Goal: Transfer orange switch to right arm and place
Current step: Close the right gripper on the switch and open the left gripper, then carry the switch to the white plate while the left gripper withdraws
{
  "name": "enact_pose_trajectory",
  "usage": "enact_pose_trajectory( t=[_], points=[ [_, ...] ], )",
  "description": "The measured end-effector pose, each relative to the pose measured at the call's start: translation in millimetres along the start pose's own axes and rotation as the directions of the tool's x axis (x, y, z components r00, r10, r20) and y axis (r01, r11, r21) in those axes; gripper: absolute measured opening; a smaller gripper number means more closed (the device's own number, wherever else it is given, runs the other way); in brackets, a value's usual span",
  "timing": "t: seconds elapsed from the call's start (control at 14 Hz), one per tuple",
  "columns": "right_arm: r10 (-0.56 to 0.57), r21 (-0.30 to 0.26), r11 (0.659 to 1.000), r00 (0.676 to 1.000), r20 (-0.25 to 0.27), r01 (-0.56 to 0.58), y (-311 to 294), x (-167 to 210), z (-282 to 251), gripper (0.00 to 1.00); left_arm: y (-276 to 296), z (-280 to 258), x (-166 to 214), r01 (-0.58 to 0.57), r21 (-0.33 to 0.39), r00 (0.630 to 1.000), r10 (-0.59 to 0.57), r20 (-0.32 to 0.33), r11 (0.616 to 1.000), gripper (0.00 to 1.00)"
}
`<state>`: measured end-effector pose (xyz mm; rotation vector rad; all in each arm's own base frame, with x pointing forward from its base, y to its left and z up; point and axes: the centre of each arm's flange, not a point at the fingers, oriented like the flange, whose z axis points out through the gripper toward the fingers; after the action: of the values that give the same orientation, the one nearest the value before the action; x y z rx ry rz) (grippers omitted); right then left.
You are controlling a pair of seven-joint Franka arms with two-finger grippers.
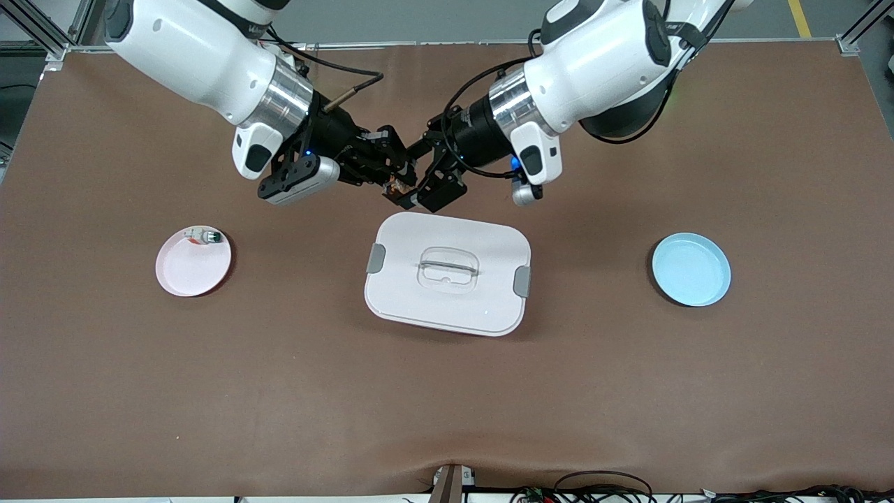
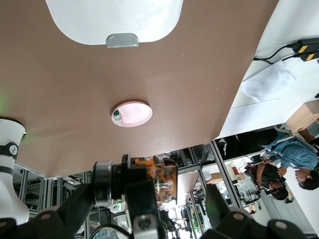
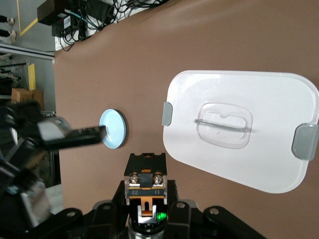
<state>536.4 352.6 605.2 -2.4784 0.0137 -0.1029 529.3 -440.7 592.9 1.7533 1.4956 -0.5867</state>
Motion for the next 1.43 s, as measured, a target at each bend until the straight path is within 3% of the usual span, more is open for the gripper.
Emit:
enact_pose_trajectory(
  t=[0.21,0.57,0.86,1.43],
  points=[
    [-0.190,-0.054,0.980,0.981,0.026,0.192,16,6,0,0.34,14,-33,18,0.021,0.023,0.999,-0.020,-0.040,1.000,1.00],
    [-0.421,-0.129,0.891,0.898,0.125,0.436,64,25,-2,0.34,22,-48,49,0.037,0.073,0.994,-0.030,-0.105,0.997,1.00],
    [-0.568,-0.198,0.768,0.790,0.231,0.609,96,36,-2,0.34,1,-42,86,-0.099,0.152,0.976,0.126,-0.179,0.983,1.00],
    [-0.698,-0.171,0.544,0.556,0.451,0.821,204,62,-6,0.34,-36,-94,186,-0.370,0.272,0.845,0.443,-0.299,0.888,1.00]
  ],
)
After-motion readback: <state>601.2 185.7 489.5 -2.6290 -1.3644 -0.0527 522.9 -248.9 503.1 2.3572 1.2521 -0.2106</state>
